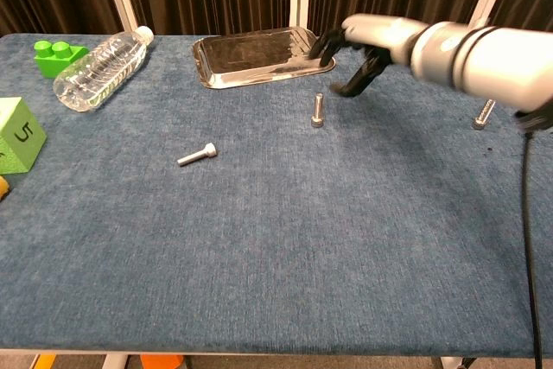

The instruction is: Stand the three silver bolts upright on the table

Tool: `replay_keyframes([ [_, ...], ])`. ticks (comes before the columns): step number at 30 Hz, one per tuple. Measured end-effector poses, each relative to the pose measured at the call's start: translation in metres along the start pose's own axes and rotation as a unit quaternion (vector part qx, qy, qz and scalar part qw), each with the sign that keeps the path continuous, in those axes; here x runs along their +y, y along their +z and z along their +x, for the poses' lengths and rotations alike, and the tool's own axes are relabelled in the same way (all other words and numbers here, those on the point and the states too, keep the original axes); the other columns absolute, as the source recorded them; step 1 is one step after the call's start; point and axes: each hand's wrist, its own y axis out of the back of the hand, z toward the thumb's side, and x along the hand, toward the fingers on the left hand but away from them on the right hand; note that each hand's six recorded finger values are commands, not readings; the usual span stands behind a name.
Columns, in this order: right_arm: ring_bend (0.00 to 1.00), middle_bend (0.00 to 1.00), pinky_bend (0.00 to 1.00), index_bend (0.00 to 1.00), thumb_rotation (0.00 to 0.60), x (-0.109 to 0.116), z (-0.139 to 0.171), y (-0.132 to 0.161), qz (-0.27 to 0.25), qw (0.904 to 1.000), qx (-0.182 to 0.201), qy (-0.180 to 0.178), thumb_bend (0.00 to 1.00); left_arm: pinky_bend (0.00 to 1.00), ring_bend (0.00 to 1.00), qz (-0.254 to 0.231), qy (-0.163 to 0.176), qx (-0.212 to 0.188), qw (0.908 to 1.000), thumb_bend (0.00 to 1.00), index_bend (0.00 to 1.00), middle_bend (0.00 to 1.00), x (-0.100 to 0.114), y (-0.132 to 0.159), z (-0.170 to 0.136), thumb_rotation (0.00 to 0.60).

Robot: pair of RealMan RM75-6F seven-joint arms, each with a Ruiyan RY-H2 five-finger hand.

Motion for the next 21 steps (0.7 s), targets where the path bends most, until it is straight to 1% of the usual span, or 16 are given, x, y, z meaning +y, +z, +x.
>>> replay_keyframes([
  [2,0.0,0.19,0.0,0.17,0.6,0.016,0.013,-0.008,0.008,0.9998,0.0,-0.019,0.37,0.0,0.01,0.004,0.004,-0.021,0.9998,0.04,0.23,0.12,0.006,0.008,0.009,0.6],
  [5,0.0,0.19,0.0,0.17,0.6,0.045,0.044,-0.029,0.027,0.998,-0.006,-0.057,0.37,0.0,0.01,-0.003,0.004,-0.06,0.9982,0.04,0.25,0.12,0.012,0.026,0.023,0.6],
  [6,0.0,0.19,0.0,0.17,0.6,0.055,0.058,-0.039,0.034,0.9968,-0.012,-0.072,0.37,0.0,0.01,-0.009,0.001,-0.072,0.9974,0.04,0.26,0.12,0.013,0.032,0.028,0.6],
  [9,0.0,0.19,0.0,0.17,0.6,0.075,0.099,-0.067,0.048,0.9928,-0.033,-0.105,0.37,0.0,0.01,-0.029,-0.011,-0.108,0.9937,0.04,0.28,0.13,0.016,0.054,0.046,0.6],
  [12,0.0,0.19,0.0,0.17,0.6,0.088,0.139,-0.093,0.055,0.9883,-0.057,-0.131,0.37,0.0,0.01,-0.04,-0.025,-0.141,0.9889,0.07,0.3,0.15,0.015,0.079,0.067,0.6],
  [15,0.0,0.19,0.0,0.17,0.6,0.095,0.175,-0.113,0.052,0.9839,-0.077,-0.153,0.37,0.0,0.01,-0.052,-0.045,-0.167,0.9836,0.1,0.32,0.16,0.01,0.106,0.086,0.6],
  [21,0.0,0.19,0.0,0.17,0.6,0.101,0.227,-0.135,0.031,0.9763,-0.093,-0.193,0.37,0.0,0.01,-0.088,-0.091,-0.196,0.9725,0.18,0.35,0.16,-0.012,0.165,0.117,0.6],
])
